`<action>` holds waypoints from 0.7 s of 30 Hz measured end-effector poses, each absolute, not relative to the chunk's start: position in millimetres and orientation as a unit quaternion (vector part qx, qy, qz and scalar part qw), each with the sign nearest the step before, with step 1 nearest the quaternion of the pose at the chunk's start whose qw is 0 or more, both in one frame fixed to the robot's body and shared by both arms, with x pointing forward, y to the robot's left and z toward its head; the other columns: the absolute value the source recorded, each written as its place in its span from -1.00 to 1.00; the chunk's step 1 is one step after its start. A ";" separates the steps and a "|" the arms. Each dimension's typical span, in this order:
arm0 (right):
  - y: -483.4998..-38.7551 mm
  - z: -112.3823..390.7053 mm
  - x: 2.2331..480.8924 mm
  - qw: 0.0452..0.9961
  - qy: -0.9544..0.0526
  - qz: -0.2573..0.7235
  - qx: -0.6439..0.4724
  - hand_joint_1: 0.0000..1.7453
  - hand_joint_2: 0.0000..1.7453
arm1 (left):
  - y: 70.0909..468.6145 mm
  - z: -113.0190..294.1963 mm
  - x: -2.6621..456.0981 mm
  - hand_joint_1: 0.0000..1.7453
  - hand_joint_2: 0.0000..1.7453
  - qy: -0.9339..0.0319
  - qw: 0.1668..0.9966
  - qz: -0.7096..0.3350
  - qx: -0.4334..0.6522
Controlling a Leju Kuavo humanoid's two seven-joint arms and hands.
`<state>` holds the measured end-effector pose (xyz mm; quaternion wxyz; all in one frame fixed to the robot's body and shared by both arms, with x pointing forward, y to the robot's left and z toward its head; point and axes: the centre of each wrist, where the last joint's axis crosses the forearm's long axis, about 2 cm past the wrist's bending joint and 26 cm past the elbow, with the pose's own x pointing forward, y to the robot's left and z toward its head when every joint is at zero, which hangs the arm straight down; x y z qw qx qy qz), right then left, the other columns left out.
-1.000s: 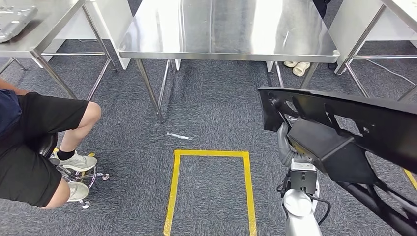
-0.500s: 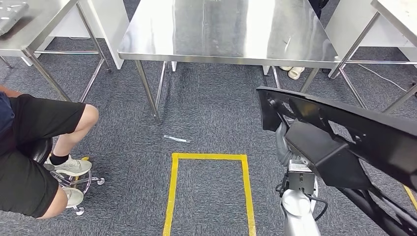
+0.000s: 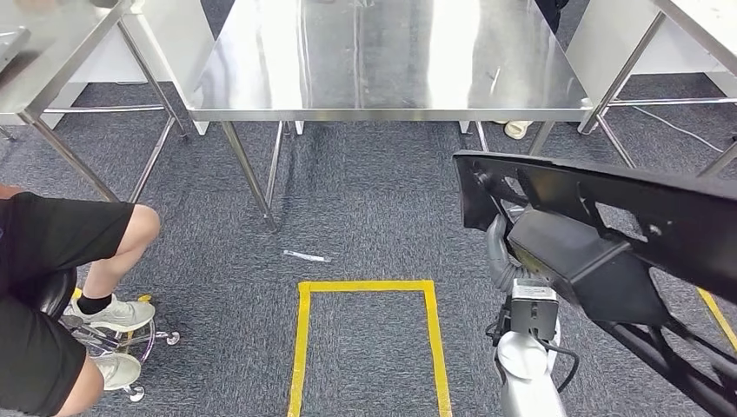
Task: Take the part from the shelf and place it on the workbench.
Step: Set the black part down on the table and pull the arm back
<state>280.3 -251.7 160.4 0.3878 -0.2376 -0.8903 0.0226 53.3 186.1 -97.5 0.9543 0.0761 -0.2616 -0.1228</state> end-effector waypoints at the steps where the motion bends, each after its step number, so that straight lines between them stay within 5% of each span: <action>1: -251.8 159.9 280.1 0.388 -0.890 0.022 -0.237 1.00 1.00 | 186.0 -97.5 53.4 -1.00 1.00 -0.262 0.954 -0.123 0.074; 21: -254.0 154.5 277.6 0.387 -0.891 0.013 -0.238 1.00 1.00 | 184.7 -97.2 52.7 -1.00 1.00 -0.256 0.956 -0.118 0.080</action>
